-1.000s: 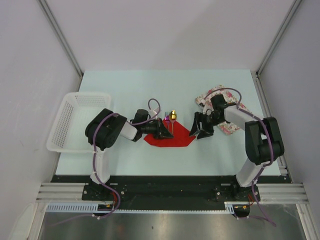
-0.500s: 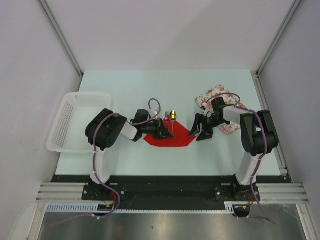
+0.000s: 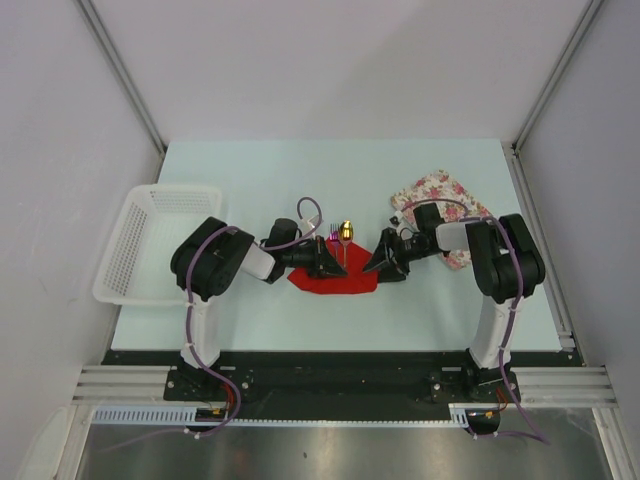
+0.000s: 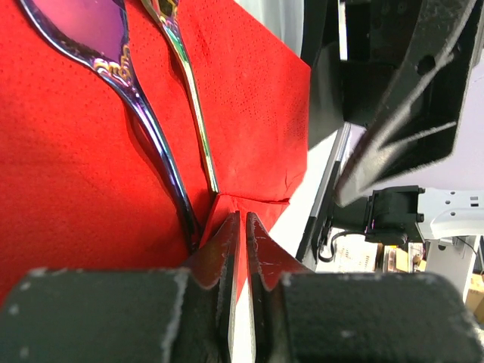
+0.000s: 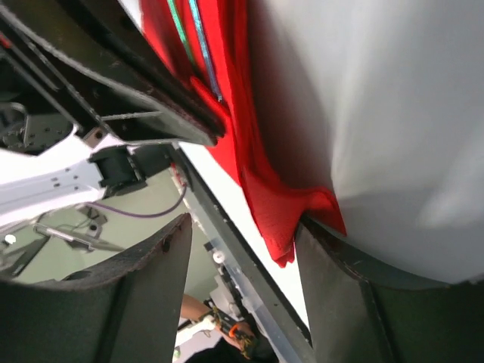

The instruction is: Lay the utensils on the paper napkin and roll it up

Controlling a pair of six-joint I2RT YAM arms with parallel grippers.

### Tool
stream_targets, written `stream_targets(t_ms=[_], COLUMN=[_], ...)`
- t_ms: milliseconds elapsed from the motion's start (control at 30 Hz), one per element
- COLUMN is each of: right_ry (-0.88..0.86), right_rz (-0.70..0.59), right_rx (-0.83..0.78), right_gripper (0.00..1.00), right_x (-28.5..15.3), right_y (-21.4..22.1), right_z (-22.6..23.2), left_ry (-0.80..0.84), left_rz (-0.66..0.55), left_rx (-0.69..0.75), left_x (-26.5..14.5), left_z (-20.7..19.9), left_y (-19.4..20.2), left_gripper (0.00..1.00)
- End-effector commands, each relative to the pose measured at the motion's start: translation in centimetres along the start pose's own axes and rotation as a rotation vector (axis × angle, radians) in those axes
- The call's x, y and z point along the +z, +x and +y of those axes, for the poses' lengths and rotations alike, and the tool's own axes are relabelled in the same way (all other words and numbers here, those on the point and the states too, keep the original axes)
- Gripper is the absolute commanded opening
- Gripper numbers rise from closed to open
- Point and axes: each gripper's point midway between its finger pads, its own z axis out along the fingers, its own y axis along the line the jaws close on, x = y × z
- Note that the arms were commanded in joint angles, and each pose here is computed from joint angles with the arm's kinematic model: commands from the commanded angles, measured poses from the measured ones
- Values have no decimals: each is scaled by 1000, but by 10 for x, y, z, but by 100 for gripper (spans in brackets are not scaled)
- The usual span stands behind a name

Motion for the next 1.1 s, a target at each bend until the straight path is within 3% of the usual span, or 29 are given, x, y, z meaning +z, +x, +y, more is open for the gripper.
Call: stream_targets(t_ms=[0, 267, 367, 433, 500, 733, 1067], right_ry=[-161, -212, -188, -134, -70, 19, -158], right_rz=[-44, -34, -45, -36, -18, -27, 77], right_rx=[-79, -83, -78, -39, -16, 13, 76], right_gripper=[60, 56, 47, 47, 48, 68, 71], right_x=[-9, -7, -6, -2, 1, 3, 11], right_y=[-3, 0, -3, 0, 3, 7, 24], right_z=[46, 60, 56, 44, 30, 10, 36], left_ry=[6, 6, 9, 9, 9, 11, 15], left_rz=[-1, -5, -5, -6, -6, -5, -6], left_rx=[39, 38, 41, 42, 40, 39, 41], left_x=[5, 4, 4, 4, 5, 4, 4], left_z=[-1, 0, -1, -1, -1, -1, -2], left_y=[-2, -3, -3, -2, -2, -2, -2], left_gripper=[11, 11, 11, 11, 11, 11, 11])
